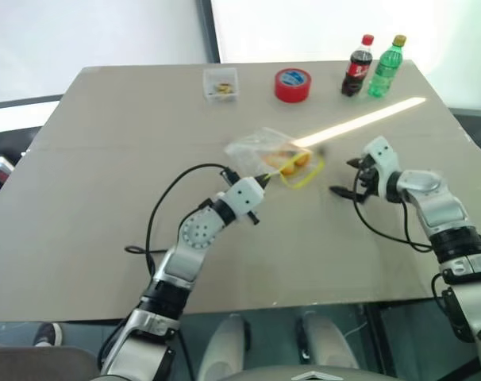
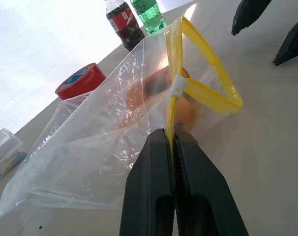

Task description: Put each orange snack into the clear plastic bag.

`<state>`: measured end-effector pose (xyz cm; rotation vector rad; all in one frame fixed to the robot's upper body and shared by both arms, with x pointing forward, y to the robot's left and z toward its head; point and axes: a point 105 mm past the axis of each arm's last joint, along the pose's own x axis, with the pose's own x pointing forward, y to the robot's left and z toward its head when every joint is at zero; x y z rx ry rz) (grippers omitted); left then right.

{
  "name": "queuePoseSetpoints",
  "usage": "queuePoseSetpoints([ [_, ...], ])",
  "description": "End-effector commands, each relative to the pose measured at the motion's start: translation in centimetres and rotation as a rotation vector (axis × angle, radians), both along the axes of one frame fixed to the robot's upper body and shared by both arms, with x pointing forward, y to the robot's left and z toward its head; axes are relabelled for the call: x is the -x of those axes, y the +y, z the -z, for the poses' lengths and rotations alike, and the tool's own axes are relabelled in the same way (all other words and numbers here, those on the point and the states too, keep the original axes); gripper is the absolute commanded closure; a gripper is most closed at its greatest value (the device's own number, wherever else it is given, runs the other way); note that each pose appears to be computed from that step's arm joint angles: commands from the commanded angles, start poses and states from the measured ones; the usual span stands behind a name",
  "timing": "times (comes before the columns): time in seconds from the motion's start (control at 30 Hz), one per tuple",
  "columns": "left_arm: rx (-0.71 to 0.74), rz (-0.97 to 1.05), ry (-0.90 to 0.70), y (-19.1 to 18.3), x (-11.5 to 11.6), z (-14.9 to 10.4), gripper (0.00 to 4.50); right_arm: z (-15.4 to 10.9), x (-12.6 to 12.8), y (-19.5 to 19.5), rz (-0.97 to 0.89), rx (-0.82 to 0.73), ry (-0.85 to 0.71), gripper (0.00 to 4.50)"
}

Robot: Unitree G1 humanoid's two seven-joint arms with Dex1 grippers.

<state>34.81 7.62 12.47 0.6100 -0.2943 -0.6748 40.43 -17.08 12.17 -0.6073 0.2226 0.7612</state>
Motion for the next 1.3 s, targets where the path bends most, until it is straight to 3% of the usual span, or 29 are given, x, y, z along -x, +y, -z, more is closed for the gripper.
queuePoseSetpoints([
  [0.03, 0.017, 0.005, -0.034, -0.2, 0.1, -0.8, 4.5, -1.3, -1.3, 1.2, -0.052, 0.111, -0.139, 0.06],
  [0.23, 0.021, -0.003, -0.038, -0.1, 0.1, -0.9, 4.5, -2.4, -2.3, 4.1, -0.108, 0.053, -0.204, 0.06],
  [0.33, 0.021, -0.007, -0.038, 0.0, 0.1, -0.9, 4.5, -2.4, -2.4, 4.2, -0.113, 0.047, -0.213, 0.92],
  [0.57, 0.023, -0.015, -0.04, 0.1, 0.1, -0.9, 4.5, -1.6, -2.4, 3.4, -0.095, 0.057, -0.199, 4.37],
  [0.87, 0.003, -0.045, -0.054, 1.4, -0.6, -1.5, 4.5, -4.7, -2.8, 2.5, -0.041, -0.046, -0.259, 4.45],
  [0.97, 0.002, -0.055, -0.102, 1.8, -1.2, -3.7, 4.5, -7.0, -2.1, 2.3, -0.076, -0.056, -0.302, 4.45],
  [1.1, 0.002, -0.007, -0.163, 1.1, -1.6, -8.3, 4.5, -12.1, -0.7, 0.9, -0.112, 0.015, -0.396, 4.45],
  [1.23, 0.008, -0.008, -0.188, 1.1, -1.8, -10.9, 4.5, -14.4, 0.8, 0.2, -0.13, 0.082, -0.41, 4.45],
  [1.3, -0.06, 0.024, -0.216, 0.6, -1.6, -11.4, 4.5, -15.0, 1.5, -0.2, -0.128, 0.123, -0.413, 3.91],
])
